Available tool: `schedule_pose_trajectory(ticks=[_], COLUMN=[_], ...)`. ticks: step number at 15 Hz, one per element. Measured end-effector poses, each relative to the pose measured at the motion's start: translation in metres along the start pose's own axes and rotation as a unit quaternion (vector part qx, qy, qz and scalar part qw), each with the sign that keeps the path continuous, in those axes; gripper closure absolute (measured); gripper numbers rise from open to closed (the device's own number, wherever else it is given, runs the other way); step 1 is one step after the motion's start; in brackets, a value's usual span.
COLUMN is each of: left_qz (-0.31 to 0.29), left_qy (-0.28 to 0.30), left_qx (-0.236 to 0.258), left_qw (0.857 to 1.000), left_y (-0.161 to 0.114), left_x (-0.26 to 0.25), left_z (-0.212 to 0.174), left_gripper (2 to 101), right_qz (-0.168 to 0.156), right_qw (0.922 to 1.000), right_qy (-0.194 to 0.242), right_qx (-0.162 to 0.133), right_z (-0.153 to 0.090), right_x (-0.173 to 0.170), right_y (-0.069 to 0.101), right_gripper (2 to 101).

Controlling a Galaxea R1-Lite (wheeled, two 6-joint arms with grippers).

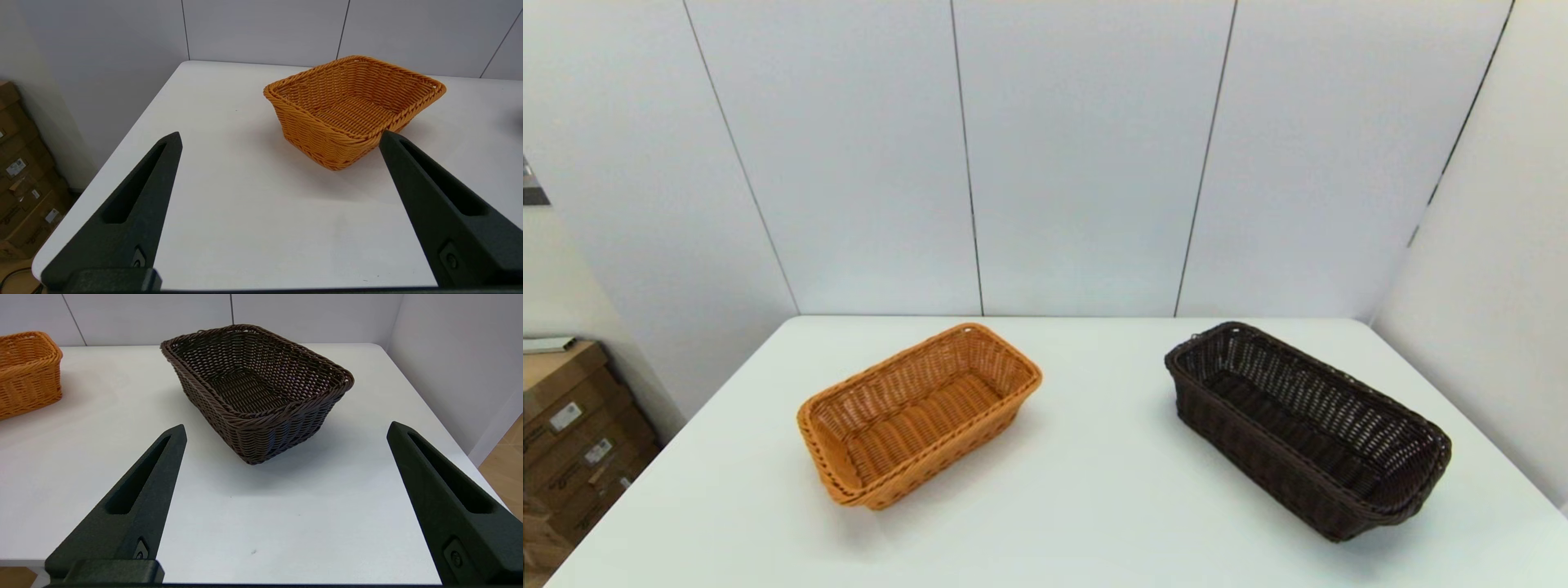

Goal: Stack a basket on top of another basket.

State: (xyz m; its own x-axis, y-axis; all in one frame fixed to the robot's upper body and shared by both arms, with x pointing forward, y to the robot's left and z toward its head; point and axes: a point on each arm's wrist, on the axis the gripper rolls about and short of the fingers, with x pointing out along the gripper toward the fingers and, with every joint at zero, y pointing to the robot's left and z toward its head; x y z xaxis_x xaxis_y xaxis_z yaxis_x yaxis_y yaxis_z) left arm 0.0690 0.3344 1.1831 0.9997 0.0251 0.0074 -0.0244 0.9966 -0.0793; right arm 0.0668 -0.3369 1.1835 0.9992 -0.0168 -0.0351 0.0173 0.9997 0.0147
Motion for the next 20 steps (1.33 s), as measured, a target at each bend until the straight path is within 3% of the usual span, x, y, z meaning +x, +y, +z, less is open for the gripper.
schedule_pose_trajectory(ticks=[12, 16, 20], left_qz=[0.000, -0.007, -0.006], left_qy=[-0.016, -0.047, -0.041], left_qx=[0.000, -0.001, -0.001], left_qw=[1.000, 0.999, 0.999], left_y=[-0.001, -0.004, -0.012], left_x=[-0.003, -0.017, -0.004], left_z=[0.010, 0.061, 0.154], left_gripper=[5.4, 5.4, 5.4], right_qz=[0.000, 0.000, 0.000], right_qw=[1.0000, 1.0000, 1.0000], right_qy=[0.000, 0.000, 0.000], right_qx=[0.000, 0.000, 0.000], right_z=[0.000, 0.000, 0.000], right_x=[0.000, 0.000, 0.000], right_y=[0.000, 0.000, 0.000], right_gripper=[5.0, 5.0, 5.0])
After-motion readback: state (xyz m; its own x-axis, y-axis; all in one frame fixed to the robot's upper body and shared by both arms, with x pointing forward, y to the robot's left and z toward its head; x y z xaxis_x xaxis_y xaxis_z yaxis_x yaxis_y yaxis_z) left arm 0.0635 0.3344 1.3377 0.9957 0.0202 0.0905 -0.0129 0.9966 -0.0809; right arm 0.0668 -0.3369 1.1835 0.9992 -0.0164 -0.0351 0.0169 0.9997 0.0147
